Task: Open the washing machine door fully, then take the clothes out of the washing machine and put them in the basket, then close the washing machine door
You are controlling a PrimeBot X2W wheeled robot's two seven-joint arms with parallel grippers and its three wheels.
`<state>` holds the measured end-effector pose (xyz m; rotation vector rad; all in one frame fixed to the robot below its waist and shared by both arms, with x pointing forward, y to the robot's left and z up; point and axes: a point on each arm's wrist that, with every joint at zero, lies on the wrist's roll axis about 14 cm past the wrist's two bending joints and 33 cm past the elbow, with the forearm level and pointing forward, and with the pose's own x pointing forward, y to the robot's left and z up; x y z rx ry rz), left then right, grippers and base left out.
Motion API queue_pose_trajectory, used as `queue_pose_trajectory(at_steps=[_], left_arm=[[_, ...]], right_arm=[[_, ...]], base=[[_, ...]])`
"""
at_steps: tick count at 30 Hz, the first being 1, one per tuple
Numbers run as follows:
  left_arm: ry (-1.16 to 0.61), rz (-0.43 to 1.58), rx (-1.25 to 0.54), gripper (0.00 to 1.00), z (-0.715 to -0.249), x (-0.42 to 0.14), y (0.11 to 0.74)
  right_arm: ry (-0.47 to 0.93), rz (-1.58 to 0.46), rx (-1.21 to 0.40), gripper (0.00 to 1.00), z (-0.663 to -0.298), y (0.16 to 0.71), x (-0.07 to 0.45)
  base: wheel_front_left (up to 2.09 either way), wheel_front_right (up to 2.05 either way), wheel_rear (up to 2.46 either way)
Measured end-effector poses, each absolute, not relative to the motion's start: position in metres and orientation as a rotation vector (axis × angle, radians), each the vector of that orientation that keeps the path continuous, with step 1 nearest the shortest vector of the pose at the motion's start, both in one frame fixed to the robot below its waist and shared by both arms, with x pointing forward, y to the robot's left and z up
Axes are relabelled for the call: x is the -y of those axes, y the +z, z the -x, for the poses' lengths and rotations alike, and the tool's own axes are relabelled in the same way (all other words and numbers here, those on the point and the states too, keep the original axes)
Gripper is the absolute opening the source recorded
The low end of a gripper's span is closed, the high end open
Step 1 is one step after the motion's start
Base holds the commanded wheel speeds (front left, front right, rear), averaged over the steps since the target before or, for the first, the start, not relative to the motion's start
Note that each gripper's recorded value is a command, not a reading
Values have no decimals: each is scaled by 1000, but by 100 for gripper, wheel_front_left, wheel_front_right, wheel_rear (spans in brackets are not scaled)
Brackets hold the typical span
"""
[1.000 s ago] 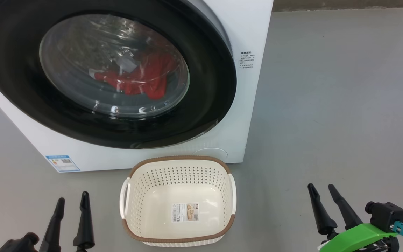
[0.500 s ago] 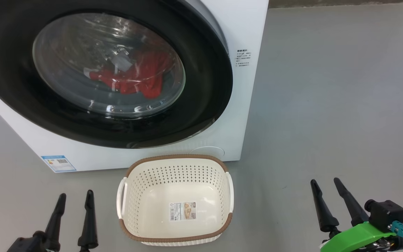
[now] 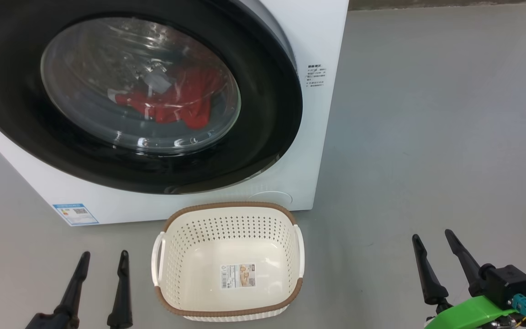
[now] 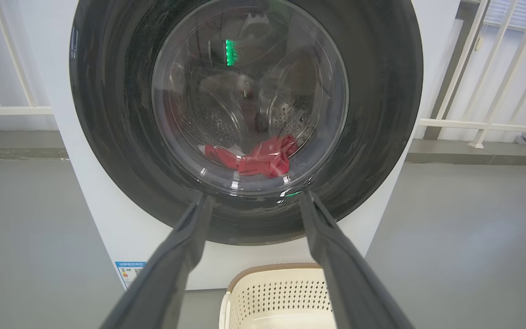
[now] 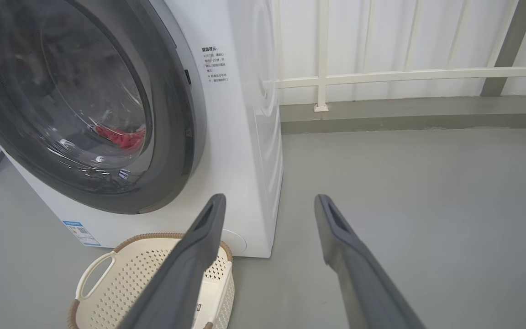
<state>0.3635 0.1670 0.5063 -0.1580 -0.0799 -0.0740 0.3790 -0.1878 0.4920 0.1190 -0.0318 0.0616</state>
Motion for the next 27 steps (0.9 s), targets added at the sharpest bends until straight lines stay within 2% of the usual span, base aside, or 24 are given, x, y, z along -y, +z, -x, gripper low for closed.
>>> queue_pose_trajectory(at_steps=[27], left_arm=[[-40, 197, 62, 100, -362, -173, 500]], right_arm=[[-15, -130, 29, 100, -371, 489, 206]], base=[[0, 0, 0]])
